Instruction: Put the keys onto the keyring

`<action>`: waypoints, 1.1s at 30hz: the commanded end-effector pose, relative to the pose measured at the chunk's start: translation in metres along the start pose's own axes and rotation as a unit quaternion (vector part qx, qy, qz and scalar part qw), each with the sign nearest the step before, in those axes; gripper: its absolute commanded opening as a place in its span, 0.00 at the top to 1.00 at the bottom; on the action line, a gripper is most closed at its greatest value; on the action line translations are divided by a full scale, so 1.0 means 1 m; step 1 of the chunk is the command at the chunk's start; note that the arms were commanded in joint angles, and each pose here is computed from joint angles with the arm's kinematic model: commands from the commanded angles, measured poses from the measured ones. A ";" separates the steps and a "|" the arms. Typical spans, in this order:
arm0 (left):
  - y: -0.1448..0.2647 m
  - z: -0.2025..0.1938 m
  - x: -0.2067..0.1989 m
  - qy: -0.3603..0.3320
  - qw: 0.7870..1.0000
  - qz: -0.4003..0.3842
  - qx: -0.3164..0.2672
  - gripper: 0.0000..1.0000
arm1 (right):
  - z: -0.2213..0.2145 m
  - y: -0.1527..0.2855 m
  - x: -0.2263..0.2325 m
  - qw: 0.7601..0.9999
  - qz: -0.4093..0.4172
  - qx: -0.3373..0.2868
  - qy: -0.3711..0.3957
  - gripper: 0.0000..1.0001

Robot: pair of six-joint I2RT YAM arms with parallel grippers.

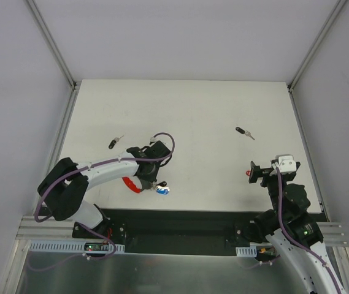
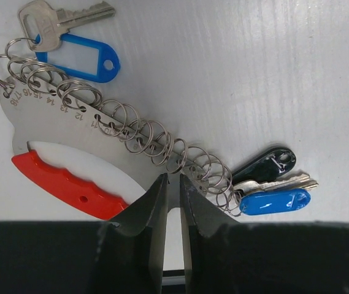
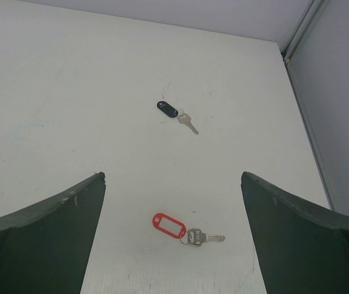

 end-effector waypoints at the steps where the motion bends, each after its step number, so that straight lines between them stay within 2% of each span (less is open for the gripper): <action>1: -0.001 0.005 0.000 -0.004 1.000 0.020 -0.008 0.88 | 0.018 0.013 -0.012 0.996 -0.025 -0.076 -0.033 0.04; 9: -0.005 0.008 0.005 -0.008 0.999 0.048 -0.021 0.83 | 0.018 0.014 -0.013 0.996 -0.026 -0.076 -0.033 0.04; 22: -0.004 0.013 -0.002 -0.004 0.999 0.036 -0.024 0.79 | 0.018 0.013 -0.013 0.996 -0.026 -0.076 -0.033 0.04; 28: 0.006 0.017 0.001 0.022 0.998 0.031 -0.048 0.71 | 0.018 0.013 -0.012 0.996 -0.025 -0.075 -0.032 0.04; 33: 0.017 0.010 0.002 0.050 0.997 0.008 -0.058 0.74 | 0.017 0.013 -0.012 0.996 -0.024 -0.075 -0.032 0.04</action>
Point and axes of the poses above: each gripper's point midway between its finger pads, its own y axis back along the fingers, its own x axis along the line the jaws close on, z = x × y, the point moved 6 cm from there along y, back along the fingers, and after that the axes turned 8 degrees about y, right-handed, at the moved point
